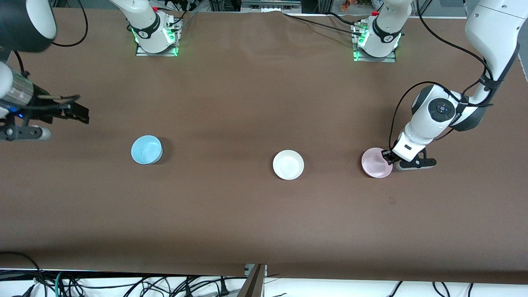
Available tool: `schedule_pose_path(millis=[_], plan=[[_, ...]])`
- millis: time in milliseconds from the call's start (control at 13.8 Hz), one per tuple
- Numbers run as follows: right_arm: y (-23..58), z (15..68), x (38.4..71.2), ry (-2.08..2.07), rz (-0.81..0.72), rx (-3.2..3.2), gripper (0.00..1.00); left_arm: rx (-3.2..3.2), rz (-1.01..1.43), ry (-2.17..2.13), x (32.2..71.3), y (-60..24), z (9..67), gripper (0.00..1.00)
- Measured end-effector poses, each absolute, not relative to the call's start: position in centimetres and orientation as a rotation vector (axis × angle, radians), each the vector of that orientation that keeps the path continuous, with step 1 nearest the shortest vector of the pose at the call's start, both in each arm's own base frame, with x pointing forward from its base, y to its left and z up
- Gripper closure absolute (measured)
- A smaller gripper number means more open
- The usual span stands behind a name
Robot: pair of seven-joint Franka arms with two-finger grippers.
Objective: Stack pink and blue bowls on white bowl
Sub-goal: 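Carry the pink bowl over the white bowl while the right gripper reaches the blue bowl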
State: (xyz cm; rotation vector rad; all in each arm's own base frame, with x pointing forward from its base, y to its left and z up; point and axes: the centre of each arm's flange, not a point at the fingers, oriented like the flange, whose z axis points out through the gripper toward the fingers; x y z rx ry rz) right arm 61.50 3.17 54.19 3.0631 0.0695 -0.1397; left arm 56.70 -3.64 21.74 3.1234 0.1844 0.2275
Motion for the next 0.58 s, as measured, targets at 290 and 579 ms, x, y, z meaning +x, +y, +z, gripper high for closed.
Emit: schedule_pose_path(millis=[290, 579], plan=[[6.3, 47.4, 64.1, 0.148, -0.203, 3.051, 0.00, 3.076, 0.171, 0.298, 58.2, -9.3, 25.9, 0.97], [6.3, 40.6, 66.2, 0.154, -0.247, 3.047, 0.00, 2.994, 0.143, 0.452, 58.6, -16.1, 31.0, 0.97]])
